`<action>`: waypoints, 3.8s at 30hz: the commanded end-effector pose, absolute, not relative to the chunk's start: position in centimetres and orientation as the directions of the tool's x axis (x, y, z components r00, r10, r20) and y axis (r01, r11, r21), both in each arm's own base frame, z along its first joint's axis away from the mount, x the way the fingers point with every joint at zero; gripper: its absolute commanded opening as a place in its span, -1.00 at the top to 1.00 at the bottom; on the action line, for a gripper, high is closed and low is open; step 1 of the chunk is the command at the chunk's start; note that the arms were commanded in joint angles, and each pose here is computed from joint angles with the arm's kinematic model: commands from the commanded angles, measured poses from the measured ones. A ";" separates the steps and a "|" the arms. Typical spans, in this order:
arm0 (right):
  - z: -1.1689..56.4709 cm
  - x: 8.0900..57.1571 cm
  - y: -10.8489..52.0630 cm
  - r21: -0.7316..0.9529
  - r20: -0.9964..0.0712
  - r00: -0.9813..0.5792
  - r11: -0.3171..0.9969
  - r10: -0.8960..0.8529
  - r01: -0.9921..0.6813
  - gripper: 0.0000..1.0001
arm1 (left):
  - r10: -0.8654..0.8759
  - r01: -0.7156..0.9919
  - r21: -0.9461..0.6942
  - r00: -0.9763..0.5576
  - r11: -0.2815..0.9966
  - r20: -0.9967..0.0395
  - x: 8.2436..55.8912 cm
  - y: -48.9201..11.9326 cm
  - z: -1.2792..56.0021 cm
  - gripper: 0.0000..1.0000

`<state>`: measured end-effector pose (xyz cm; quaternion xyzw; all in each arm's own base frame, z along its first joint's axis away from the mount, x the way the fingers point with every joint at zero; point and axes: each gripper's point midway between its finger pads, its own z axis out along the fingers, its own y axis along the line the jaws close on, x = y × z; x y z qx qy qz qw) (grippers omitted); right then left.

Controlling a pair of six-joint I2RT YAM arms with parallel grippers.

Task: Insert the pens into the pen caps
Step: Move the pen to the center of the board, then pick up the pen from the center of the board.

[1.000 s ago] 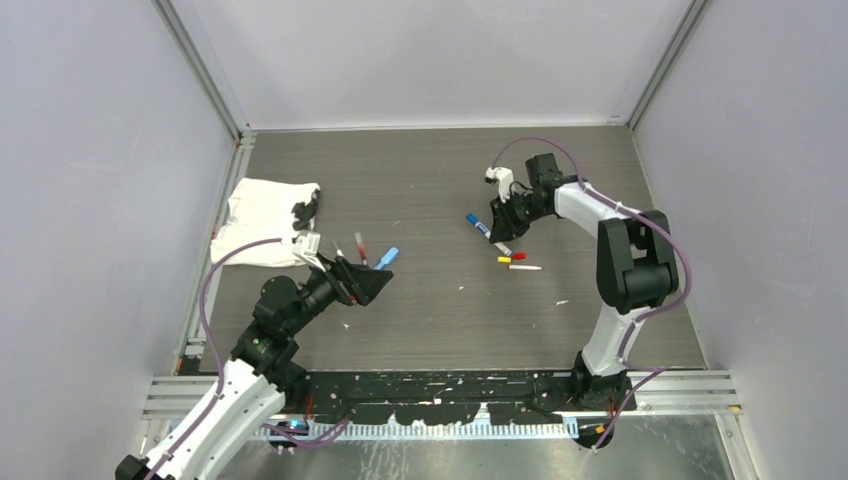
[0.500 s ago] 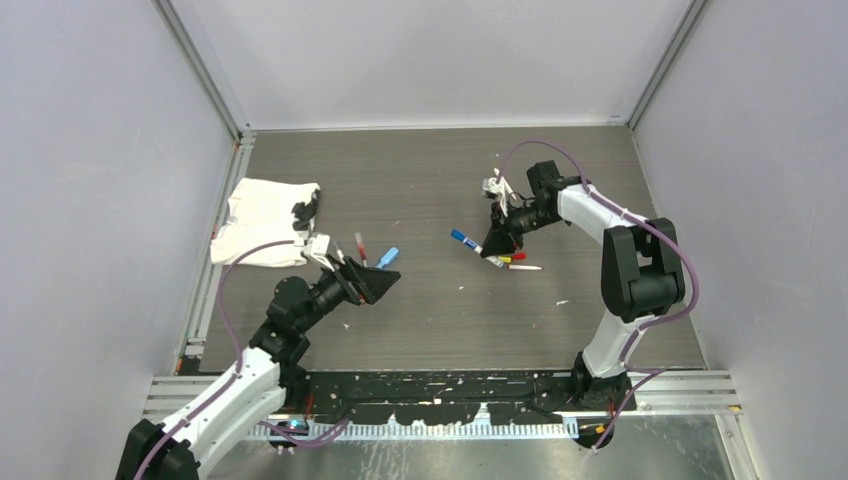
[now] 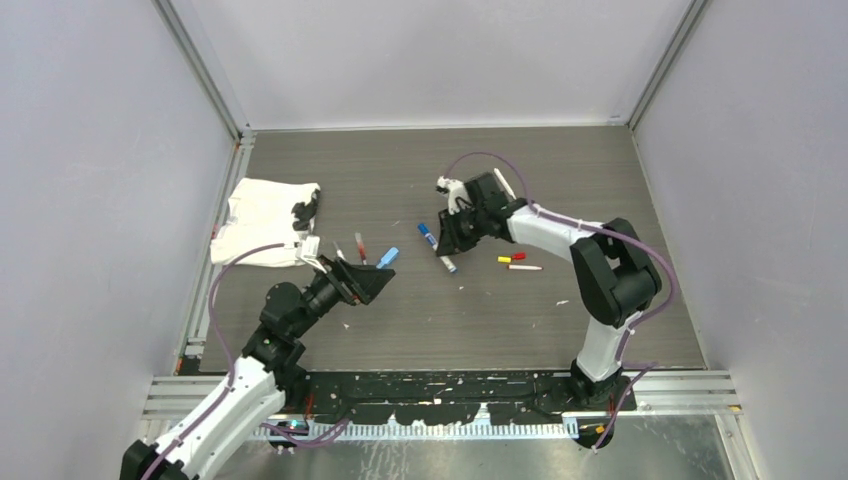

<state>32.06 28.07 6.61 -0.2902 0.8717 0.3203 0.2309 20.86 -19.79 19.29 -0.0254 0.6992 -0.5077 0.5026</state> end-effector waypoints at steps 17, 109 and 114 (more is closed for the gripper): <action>8.6 33.8 37.6 0.715 -0.407 -0.913 0.634 0.032 -0.296 -0.02 | -0.571 0.483 -0.727 -0.453 0.488 -0.685 21.0 -19.2 22.2 -0.72; 24.8 36.4 22.0 0.704 -0.693 -0.708 0.337 0.137 -0.625 0.99 | -0.677 0.625 -0.703 -0.356 0.340 -0.644 24.3 -23.5 27.6 -0.75; 26.2 33.7 22.5 0.720 -0.691 -0.709 0.226 0.144 -0.656 0.99 | -0.697 0.645 -0.687 -0.321 0.335 -0.641 26.1 -25.2 28.8 -0.74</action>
